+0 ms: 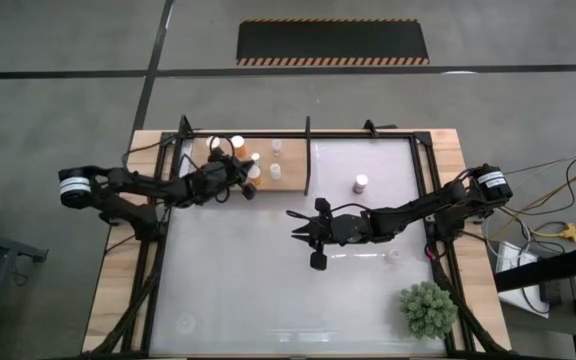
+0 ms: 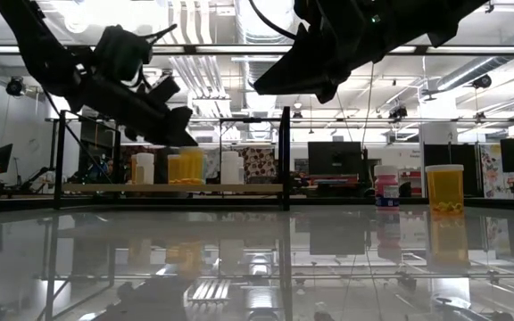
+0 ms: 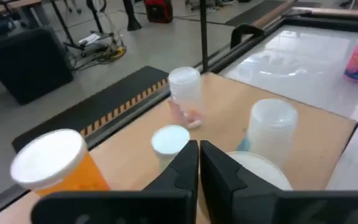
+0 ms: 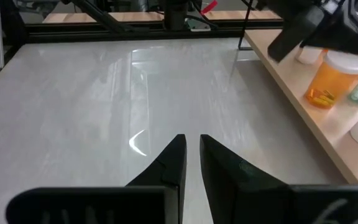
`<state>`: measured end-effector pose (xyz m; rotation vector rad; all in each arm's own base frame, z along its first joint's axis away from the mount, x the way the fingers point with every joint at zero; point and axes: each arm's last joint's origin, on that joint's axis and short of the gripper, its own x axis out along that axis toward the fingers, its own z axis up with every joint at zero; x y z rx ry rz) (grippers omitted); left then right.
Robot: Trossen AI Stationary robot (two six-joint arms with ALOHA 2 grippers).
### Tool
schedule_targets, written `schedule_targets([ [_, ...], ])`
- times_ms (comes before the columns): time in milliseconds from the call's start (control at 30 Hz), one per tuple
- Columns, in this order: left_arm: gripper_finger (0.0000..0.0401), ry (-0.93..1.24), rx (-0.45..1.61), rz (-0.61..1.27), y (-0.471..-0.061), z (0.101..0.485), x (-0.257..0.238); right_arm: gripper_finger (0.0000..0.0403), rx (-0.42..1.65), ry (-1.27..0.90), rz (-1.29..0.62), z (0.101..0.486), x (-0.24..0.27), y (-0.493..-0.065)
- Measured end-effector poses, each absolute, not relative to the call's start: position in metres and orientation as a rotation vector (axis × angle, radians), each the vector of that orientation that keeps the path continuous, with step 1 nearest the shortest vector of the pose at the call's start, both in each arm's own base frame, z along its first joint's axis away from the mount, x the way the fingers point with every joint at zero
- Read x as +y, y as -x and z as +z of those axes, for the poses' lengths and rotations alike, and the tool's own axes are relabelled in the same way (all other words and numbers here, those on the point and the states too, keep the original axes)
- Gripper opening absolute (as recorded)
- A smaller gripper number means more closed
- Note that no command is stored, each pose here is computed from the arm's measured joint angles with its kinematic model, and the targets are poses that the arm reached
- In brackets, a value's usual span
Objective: Pick and place medicine bottles onto shelf by color
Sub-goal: Put the bottom large yellow pill bottle on the shelf
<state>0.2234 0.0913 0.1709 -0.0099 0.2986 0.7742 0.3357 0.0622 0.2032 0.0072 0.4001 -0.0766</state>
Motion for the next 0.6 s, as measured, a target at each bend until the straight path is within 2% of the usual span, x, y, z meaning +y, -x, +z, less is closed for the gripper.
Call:
schedule_targets([
  [267, 0.0, 0.021, 0.289, 0.776, -0.226, 0.173, 0.092, 0.0036, 0.4, -0.007, -0.076, 0.203, 0.062, -0.336],
  [600, 0.0, 0.01, 0.141, 0.73, -0.223, 0.208, 0.089, 0.0036, 0.403, -0.007, -0.076, 0.203, 0.062, -0.336],
])
